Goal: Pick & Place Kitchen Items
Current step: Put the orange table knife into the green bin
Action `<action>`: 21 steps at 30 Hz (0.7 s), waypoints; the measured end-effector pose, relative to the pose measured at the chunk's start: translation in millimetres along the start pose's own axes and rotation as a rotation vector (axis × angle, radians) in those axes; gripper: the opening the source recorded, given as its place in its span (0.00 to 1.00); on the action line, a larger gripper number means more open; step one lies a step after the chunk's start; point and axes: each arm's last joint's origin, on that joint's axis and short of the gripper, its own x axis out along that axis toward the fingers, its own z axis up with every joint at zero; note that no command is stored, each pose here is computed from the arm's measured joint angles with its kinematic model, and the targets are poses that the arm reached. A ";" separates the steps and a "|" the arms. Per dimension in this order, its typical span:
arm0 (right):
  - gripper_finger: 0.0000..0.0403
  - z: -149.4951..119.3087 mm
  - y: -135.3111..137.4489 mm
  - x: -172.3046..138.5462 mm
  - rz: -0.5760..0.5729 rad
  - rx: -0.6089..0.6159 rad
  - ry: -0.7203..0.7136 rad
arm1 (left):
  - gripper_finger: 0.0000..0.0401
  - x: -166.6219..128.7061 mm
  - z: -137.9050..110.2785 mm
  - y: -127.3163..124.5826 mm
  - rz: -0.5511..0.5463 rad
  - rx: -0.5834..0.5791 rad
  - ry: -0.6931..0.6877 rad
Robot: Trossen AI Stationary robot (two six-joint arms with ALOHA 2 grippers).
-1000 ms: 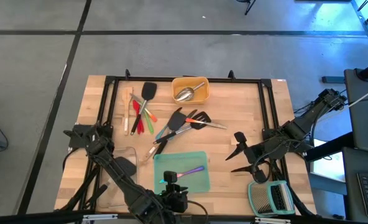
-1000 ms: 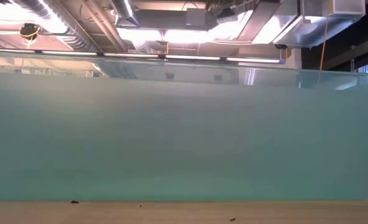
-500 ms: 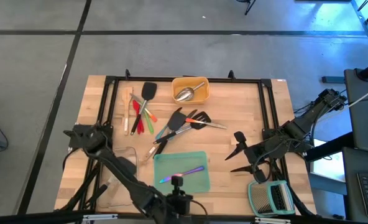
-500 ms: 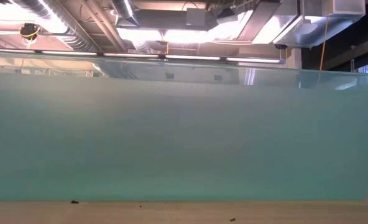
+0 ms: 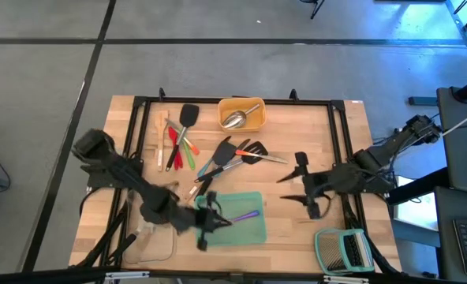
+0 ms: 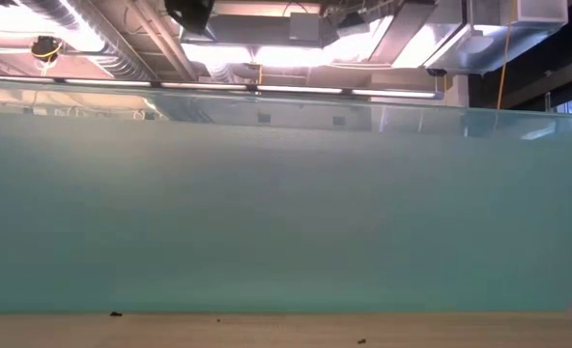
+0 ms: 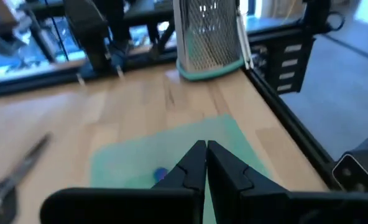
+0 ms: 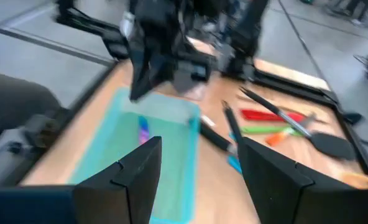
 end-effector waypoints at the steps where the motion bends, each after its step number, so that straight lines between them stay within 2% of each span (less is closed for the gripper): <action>1: 0.54 -1.5 -3.4 5.5 -0.020 0.001 0.018 | 0.02 -5.4 0.6 9.7 -0.012 0.006 -0.011; 6: 0.54 -12.8 -25.3 43.6 -0.040 -0.029 0.116 | 0.02 -32.2 8.2 53.2 -0.020 0.046 -0.089; 10: 0.54 -22.4 -49.6 68.6 0.081 -0.047 0.140 | 0.02 -45.9 4.6 83.3 -0.005 0.052 -0.122; 13: 0.54 -27.1 -70.1 72.4 0.180 -0.062 0.120 | 0.02 -52.1 -0.8 102.6 0.051 0.035 -0.124; 15: 0.54 -29.5 -85.3 72.2 0.203 -0.062 0.100 | 0.02 -53.7 -5.9 114.2 0.094 0.025 -0.111; 18: 0.54 -32.9 -109.8 70.8 0.183 -0.044 0.067 | 0.02 -52.6 -12.0 129.6 0.145 0.013 -0.089; 21: 0.54 -37.2 -134.9 71.1 0.115 -0.011 0.040 | 0.02 -52.0 -13.4 144.0 0.175 0.010 -0.085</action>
